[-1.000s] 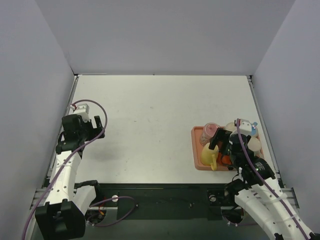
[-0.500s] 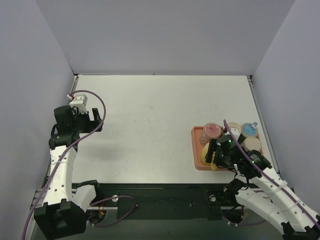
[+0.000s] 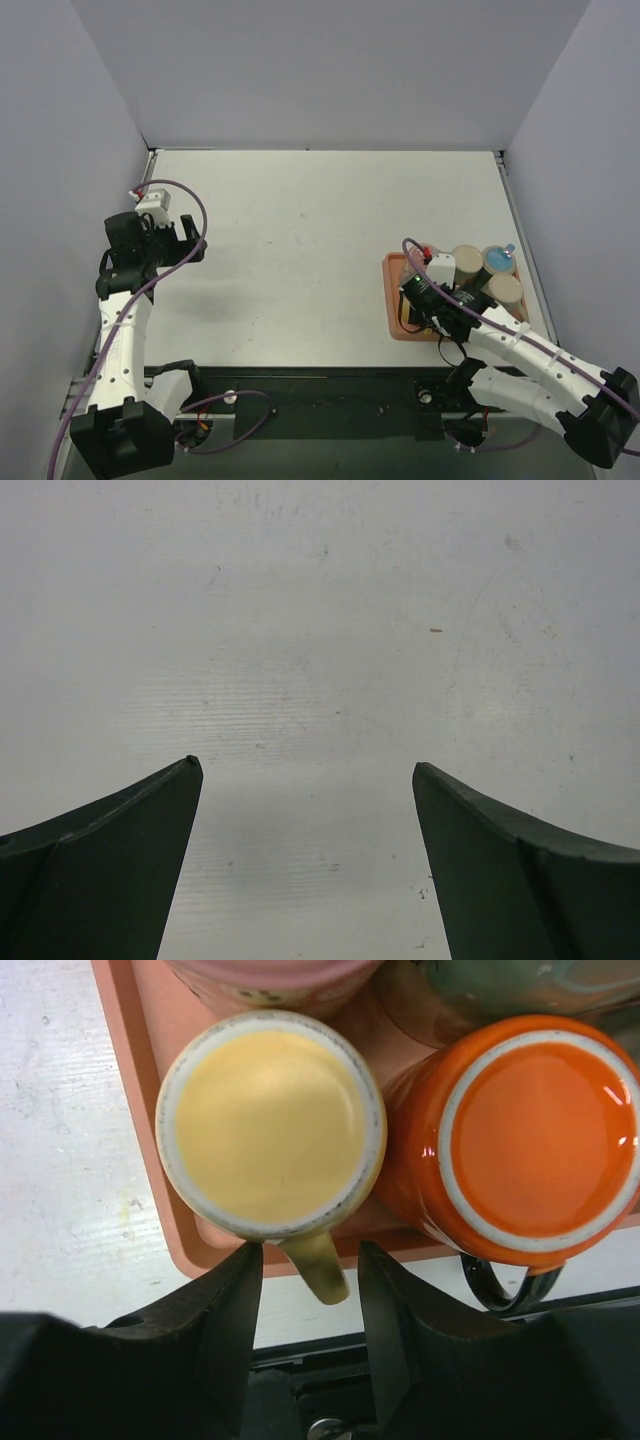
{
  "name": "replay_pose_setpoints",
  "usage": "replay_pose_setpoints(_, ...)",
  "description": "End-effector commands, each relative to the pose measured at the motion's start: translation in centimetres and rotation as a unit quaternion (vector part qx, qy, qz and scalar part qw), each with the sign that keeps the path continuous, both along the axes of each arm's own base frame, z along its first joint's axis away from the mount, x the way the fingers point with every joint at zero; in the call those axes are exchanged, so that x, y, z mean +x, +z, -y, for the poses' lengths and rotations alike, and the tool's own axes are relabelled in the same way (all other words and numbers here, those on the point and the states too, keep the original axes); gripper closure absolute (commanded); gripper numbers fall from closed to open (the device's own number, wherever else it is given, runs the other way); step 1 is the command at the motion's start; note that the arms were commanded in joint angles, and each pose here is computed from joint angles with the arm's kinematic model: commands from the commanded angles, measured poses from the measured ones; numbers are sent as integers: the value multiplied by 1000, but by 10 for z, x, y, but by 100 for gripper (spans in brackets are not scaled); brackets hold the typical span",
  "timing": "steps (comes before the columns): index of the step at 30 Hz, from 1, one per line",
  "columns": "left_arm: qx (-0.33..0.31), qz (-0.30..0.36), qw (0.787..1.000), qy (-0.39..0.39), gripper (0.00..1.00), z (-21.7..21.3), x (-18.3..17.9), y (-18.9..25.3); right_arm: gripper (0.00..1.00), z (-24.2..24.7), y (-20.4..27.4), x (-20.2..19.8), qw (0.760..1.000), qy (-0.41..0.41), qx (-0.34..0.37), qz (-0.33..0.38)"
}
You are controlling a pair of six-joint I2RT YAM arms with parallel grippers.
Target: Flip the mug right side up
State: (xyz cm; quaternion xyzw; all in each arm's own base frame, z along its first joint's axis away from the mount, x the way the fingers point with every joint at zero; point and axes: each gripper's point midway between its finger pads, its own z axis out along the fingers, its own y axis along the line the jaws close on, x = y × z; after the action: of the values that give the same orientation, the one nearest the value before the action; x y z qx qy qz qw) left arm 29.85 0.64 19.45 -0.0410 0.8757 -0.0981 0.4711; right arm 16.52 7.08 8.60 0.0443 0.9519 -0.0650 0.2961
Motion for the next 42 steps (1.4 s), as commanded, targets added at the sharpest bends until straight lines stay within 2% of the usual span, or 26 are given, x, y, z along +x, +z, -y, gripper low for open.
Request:
replay_pose_setpoints(1,-13,38,999,-9,2,4,6,21,63,11,-13,0,1000,-11,-18,16)
replay_pose_setpoints(5,-21,43,999,-16,2,8,7,22,65,4,-22,-2,1000,0,6,18)
replay_pose_setpoints(8,-30,49,998,-23,2,11,9,25,72,7,-23,0,1000,-8,-1,22)
replay_pose_setpoints(13,-34,53,998,-26,2,13,10,27,70,6,-22,4,1000,-6,-15,17)
replay_pose_setpoints(16,-33,59,997,-27,2,13,10,28,71,-15,-25,5,999,37,21,12)
replay_pose_setpoints(18,-32,58,997,-26,2,12,11,26,71,-30,-19,12,996,64,43,40)
replay_pose_setpoints(25,-33,60,997,-25,2,12,12,26,71,-22,-25,17,997,41,30,65)
replay_pose_setpoints(30,-39,59,997,-29,2,15,12,28,83,-12,-37,17,999,21,-18,37)
replay_pose_setpoints(31,-40,61,997,-31,2,15,12,30,88,-12,-41,16,999,22,-20,33)
replay_pose_setpoints(32,-40,61,997,-32,2,16,11,30,100,-14,-41,16,999,24,-19,30)
replay_pose_setpoints(36,-53,69,995,-49,0,24,9,37,100,-23,-25,15,998,53,-9,37)
replay_pose_setpoints(37,-63,71,994,-57,7,28,8,39,100,-30,-14,17,997,62,4,43)
replay_pose_setpoints(40,-105,79,985,-108,12,51,-1,55,100,-46,20,13,992,96,42,71)
replay_pose_setpoints(42,-163,69,975,-134,19,69,-9,67,100,-54,43,14,987,102,76,95)
